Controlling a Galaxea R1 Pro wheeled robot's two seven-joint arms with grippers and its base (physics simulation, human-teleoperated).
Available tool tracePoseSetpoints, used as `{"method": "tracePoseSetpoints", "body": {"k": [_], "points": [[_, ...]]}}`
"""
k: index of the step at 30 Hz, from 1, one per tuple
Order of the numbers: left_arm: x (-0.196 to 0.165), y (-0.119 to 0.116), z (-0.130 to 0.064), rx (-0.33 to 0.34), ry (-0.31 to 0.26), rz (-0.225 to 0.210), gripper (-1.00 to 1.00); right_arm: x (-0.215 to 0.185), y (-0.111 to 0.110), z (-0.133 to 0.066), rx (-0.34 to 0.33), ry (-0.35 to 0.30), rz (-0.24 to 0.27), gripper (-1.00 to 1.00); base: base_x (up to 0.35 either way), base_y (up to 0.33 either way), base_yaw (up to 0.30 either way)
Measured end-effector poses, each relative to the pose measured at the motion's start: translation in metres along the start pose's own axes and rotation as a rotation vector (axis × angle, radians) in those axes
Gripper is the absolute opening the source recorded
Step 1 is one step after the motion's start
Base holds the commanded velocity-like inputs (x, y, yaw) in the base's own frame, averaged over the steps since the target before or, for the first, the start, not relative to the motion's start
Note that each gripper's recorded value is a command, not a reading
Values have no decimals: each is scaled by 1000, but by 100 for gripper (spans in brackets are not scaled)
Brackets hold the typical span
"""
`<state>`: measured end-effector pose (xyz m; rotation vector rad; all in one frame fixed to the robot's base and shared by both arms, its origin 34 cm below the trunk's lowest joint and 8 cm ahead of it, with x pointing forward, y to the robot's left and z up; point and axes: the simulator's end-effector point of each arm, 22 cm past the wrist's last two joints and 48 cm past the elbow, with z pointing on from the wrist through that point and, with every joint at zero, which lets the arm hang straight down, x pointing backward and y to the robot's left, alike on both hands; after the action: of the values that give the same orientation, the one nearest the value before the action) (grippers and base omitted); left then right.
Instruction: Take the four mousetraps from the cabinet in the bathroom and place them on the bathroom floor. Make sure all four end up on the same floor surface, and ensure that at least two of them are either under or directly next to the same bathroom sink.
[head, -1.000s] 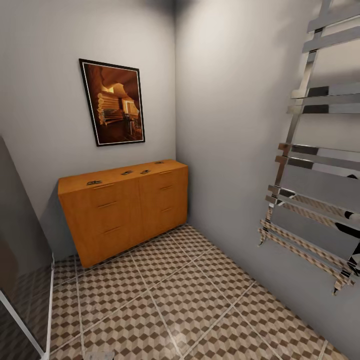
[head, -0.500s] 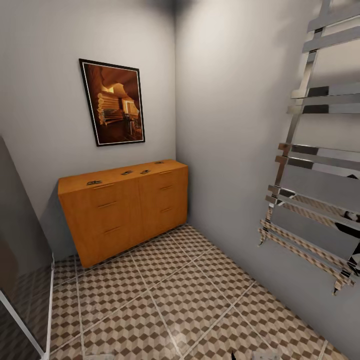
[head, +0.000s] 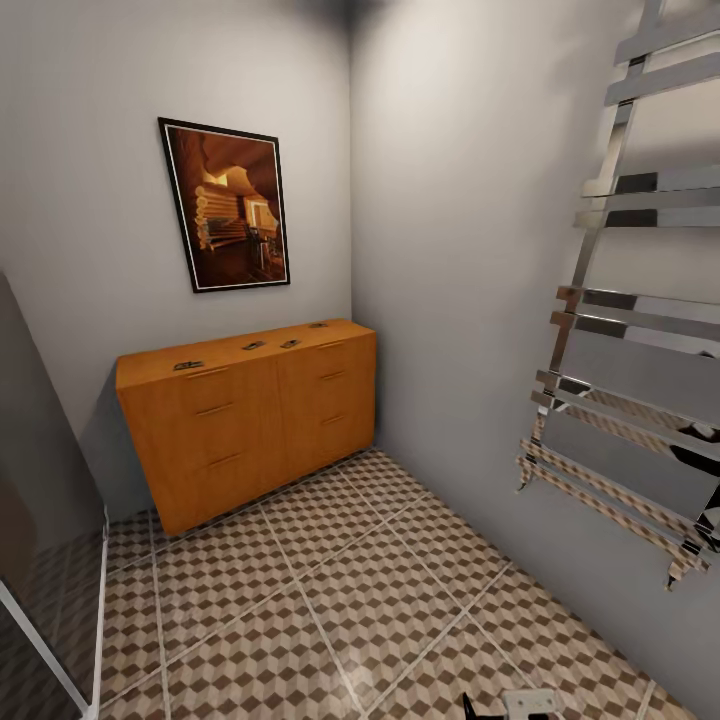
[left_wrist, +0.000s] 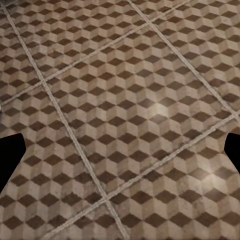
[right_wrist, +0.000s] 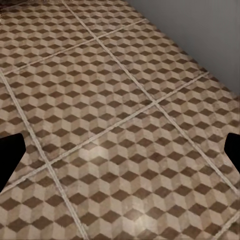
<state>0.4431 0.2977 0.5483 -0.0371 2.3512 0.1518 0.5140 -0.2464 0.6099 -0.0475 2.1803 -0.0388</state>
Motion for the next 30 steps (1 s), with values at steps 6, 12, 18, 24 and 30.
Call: {"method": "tracePoseSetpoints", "body": {"k": [6,12,18,24,30], "points": [[12,5,-4,-5,-35,1,100,-1,1,0,-3,-4,-7,100,0,0,0],[14,6,-6,-6,-45,1,100,-2,2,0,-4,-10,-9,100,0,0,0],[14,6,-6,-6,-50,2,100,-8,2,0,-6,-41,-9,100,0,0,0],[14,6,-6,-5,-52,2,100,-10,2,-1,-5,-50,-8,100,0,0,0],[14,6,-6,-5,-52,1,100,-10,1,-1,-3,-52,-8,100,0,0,11]]}}
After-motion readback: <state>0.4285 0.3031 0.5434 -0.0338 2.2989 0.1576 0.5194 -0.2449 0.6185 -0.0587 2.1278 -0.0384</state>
